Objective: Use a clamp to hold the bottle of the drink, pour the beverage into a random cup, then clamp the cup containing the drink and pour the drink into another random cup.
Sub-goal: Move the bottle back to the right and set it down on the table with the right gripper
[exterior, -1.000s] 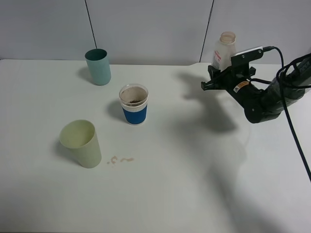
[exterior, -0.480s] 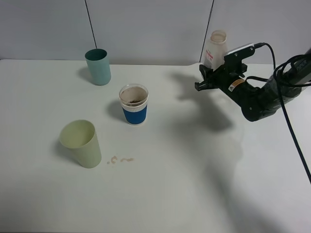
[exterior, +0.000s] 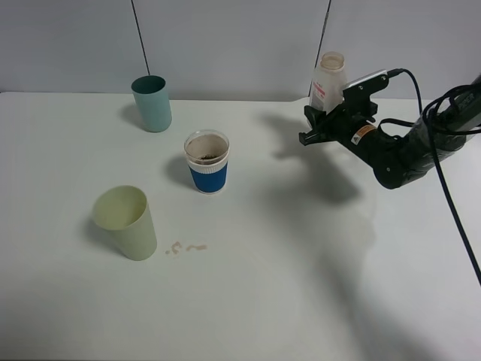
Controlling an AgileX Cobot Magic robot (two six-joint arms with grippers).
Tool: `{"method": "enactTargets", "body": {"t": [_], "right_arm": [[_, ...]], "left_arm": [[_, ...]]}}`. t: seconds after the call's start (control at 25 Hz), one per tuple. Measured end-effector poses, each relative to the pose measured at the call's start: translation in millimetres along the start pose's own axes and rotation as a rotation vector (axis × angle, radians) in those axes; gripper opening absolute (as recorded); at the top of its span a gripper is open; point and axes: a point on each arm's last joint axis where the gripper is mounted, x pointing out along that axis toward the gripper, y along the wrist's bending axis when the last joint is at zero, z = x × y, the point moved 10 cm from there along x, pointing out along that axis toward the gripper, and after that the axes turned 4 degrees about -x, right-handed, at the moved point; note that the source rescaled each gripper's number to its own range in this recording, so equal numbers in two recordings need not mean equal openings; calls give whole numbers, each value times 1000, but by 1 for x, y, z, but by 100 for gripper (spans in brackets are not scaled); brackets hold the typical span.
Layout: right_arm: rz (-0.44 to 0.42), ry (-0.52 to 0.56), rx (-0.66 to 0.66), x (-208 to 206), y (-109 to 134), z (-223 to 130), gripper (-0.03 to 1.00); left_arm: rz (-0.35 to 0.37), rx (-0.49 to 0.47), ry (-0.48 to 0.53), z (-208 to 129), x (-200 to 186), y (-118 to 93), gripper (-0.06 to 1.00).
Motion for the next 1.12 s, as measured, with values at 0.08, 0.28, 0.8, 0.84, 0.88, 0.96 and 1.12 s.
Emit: {"method": "enactTargets", "body": {"t": [0.08, 0.28, 0.8, 0.84, 0.88, 0.96, 1.12], "right_arm": [[1, -1, 0, 1, 0, -1, 0], [25, 22, 1, 4, 9, -17, 0], [36, 11, 17, 6, 21, -37, 0], [31, 9, 22, 6, 21, -37, 0], [24, 8, 26, 6, 20, -37, 0], [10, 11, 34, 7, 21, -37, 0], [-25, 18, 71, 8, 22, -36, 0]], "left_arm": [[0, 0, 0, 0, 0, 0, 93], [0, 0, 0, 0, 0, 0, 93], [0, 0, 0, 0, 0, 0, 93], [0, 0, 0, 0, 0, 0, 93], [0, 0, 0, 0, 0, 0, 93], [0, 0, 0, 0, 0, 0, 93], [0, 0, 0, 0, 0, 0, 93]]}}
